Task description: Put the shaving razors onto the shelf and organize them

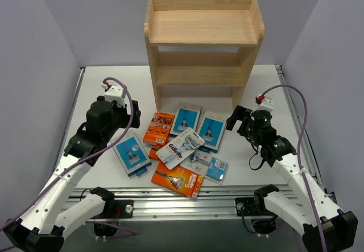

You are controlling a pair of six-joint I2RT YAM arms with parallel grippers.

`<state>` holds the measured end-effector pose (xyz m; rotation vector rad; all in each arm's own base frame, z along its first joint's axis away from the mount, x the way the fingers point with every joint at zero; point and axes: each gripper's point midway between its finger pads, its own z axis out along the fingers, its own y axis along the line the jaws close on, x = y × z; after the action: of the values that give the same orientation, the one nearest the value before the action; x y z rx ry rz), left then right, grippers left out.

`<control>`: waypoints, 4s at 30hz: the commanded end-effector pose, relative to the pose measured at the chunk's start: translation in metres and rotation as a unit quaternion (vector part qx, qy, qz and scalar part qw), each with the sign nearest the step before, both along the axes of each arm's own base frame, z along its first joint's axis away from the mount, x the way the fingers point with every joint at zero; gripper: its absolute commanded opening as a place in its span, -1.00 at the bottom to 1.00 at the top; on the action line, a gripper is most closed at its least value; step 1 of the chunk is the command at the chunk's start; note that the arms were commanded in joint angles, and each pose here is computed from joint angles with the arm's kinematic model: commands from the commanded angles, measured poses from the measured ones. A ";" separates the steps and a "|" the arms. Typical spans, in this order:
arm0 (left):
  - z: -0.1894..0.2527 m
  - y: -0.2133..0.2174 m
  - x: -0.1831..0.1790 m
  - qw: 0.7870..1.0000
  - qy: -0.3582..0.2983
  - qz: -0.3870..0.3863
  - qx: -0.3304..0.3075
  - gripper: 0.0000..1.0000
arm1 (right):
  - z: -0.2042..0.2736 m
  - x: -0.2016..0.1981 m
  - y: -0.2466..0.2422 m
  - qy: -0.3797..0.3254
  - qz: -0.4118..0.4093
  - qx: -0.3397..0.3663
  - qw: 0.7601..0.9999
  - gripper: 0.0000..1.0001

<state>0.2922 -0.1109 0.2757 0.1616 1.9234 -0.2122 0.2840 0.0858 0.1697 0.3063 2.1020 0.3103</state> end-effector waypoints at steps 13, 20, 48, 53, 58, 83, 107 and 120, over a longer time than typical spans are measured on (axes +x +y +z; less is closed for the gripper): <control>0.012 0.009 -0.002 0.999 -0.028 0.028 -0.008 0.88 | -0.010 -0.014 0.046 0.004 0.135 0.042 0.990 1.00; 0.012 0.006 -0.004 0.999 -0.027 0.022 -0.006 0.88 | -0.035 -0.029 0.064 0.036 0.159 0.098 0.982 0.91; 0.007 -0.006 -0.006 1.000 -0.008 -0.009 -0.010 0.88 | -0.078 -0.015 0.125 0.058 0.168 0.210 0.961 0.27; 0.008 -0.005 -0.007 1.000 -0.009 -0.008 -0.009 0.88 | -0.078 -0.005 0.136 0.059 0.176 0.211 0.960 0.15; 0.006 -0.003 -0.006 1.000 -0.006 -0.005 -0.005 0.88 | -0.091 0.001 0.143 0.073 0.177 0.207 0.959 0.09; 0.003 -0.001 -0.004 1.000 -0.001 0.002 0.002 0.88 | -0.044 -0.007 0.159 0.026 0.250 0.204 0.946 -1.00; 0.023 -0.108 -0.064 0.946 -0.020 -0.312 -0.086 0.88 | 0.111 -0.072 0.174 -0.194 0.458 0.208 0.842 -1.00; 0.027 -0.141 -0.105 0.895 -0.033 -0.432 -0.105 0.88 | 0.142 -0.106 0.182 -0.216 0.519 0.230 0.794 -1.00</control>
<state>0.1979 -0.2398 0.2873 0.7878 1.7446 -0.9286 0.1931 0.2634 0.2623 -0.5552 1.6890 1.3479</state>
